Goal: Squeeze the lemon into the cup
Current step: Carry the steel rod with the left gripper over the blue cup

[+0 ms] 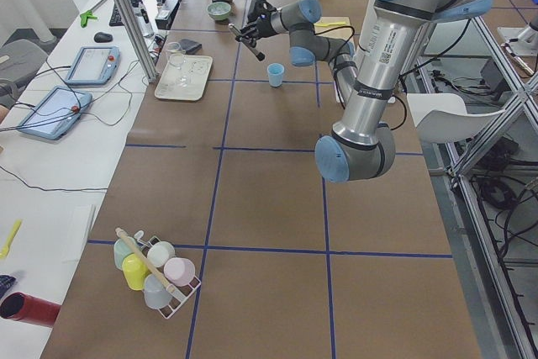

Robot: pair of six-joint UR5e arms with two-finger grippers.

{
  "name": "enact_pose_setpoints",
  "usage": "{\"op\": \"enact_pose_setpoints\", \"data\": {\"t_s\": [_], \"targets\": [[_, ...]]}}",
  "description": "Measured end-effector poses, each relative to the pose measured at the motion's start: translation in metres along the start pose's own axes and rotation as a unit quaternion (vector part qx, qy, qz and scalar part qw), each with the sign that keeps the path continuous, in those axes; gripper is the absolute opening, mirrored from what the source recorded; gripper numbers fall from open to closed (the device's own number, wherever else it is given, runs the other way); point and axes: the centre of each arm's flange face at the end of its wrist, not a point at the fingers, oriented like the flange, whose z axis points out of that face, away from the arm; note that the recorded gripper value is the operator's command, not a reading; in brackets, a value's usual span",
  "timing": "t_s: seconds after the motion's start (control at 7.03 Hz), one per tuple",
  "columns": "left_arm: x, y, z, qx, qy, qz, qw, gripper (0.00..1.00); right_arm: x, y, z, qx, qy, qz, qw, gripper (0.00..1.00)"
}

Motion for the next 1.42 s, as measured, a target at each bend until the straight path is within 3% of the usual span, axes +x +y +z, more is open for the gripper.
{"op": "enact_pose_setpoints", "data": {"t_s": [0.43, 0.85, 1.42], "targets": [[0.024, 0.064, -0.021, 0.104, -0.033, -0.002, 0.9940, 0.00, 0.005, 0.006, 0.002, -0.003, 0.003, 0.005, 1.0000, 1.00], [0.034, 0.091, -0.025, 0.190, -0.077, 0.046, 0.9776, 0.00, 0.010, 0.011, 0.002, -0.001, 0.011, 0.009, 0.9999, 1.00], [0.044, 0.134, -0.024, 0.191, -0.058, 0.141, 0.9697, 0.00, 0.012, 0.013, 0.002, 0.001, 0.023, 0.009, 0.9997, 1.00]]}}
